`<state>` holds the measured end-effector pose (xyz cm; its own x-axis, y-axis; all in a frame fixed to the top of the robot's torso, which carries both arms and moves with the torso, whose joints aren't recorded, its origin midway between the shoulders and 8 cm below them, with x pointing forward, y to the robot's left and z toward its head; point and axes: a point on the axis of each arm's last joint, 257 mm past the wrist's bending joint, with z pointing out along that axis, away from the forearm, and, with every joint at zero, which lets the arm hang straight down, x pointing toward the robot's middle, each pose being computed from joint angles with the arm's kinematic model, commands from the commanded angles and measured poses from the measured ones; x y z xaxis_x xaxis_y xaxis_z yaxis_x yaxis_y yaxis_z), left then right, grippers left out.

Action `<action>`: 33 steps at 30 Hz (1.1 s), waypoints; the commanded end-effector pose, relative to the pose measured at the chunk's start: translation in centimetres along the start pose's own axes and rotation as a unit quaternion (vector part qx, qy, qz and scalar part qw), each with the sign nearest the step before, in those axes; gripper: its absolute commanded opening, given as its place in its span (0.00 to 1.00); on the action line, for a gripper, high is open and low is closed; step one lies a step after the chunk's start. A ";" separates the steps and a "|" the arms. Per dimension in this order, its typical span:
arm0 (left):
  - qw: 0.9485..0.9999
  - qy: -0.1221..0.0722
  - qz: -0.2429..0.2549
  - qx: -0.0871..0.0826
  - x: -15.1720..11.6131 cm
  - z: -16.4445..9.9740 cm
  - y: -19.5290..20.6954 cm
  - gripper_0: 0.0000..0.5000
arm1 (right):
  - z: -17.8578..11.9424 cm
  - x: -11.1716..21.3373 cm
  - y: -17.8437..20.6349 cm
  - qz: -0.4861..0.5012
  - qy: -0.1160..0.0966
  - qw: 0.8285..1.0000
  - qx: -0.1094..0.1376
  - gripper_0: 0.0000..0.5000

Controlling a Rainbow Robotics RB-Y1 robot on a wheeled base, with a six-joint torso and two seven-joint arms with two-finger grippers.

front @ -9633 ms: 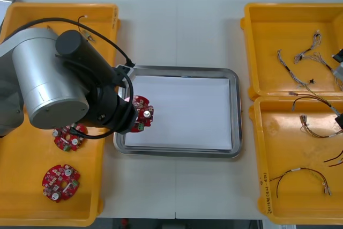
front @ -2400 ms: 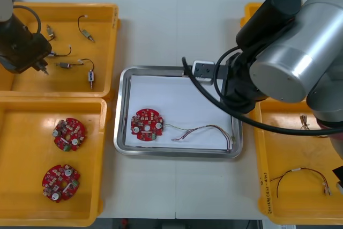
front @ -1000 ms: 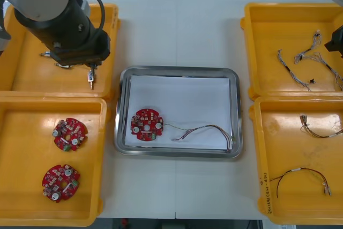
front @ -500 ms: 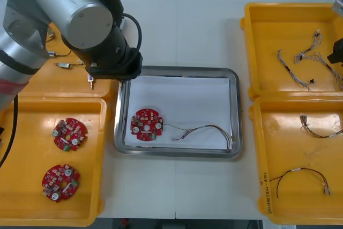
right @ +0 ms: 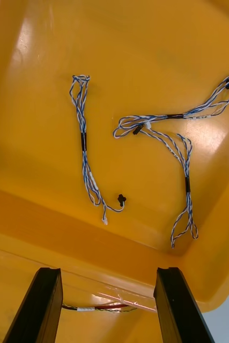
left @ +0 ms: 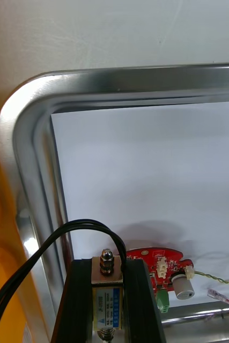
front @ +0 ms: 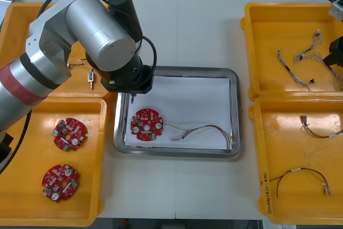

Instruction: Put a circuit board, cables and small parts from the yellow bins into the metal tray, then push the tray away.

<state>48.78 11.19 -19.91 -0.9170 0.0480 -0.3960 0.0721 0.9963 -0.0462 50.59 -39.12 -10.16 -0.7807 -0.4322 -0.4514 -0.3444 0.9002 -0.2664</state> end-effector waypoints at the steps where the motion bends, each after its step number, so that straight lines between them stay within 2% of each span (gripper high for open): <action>1: 0.999 -0.027 -0.017 0.014 -1.6 -0.7 -2.7 0.00 | -1.7 -1.1 -1.7 0.010 -0.007 1.000 0.021 1.00; 6: 0.999 -0.030 -0.015 0.009 -1.6 0.6 -2.6 0.00 | -1.0 -0.9 -1.4 0.026 0.003 1.000 0.010 1.00; 11: 0.999 -0.036 -0.018 0.009 -2.0 1.7 -2.6 0.00 | -0.9 -1.3 -1.3 0.087 0.004 0.996 0.000 1.00; 15: 0.999 -0.038 -0.020 0.009 -2.1 2.2 -2.4 0.00 | -1.2 -1.8 -1.5 0.145 0.001 0.989 0.005 1.00; 23: 0.998 -0.052 -0.024 0.011 -2.9 3.6 -2.2 0.00 | -1.3 -2.7 -1.7 0.234 0.004 0.972 -0.005 1.00; 31: 0.998 -0.054 -0.030 0.013 -3.0 3.8 -2.2 0.01 | -1.3 -0.9 -3.8 0.239 0.025 0.971 0.011 1.00; 33: 0.998 -0.054 -0.032 0.013 -3.0 3.8 -2.2 0.26 | -1.3 -0.5 -4.2 0.239 0.030 0.970 0.014 1.00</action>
<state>51.95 11.11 -24.37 -0.8948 0.0333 -0.4453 0.0593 0.9972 -0.0447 51.50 -40.29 -10.96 -0.8940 0.0593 -0.4442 0.0652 0.9979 0.0019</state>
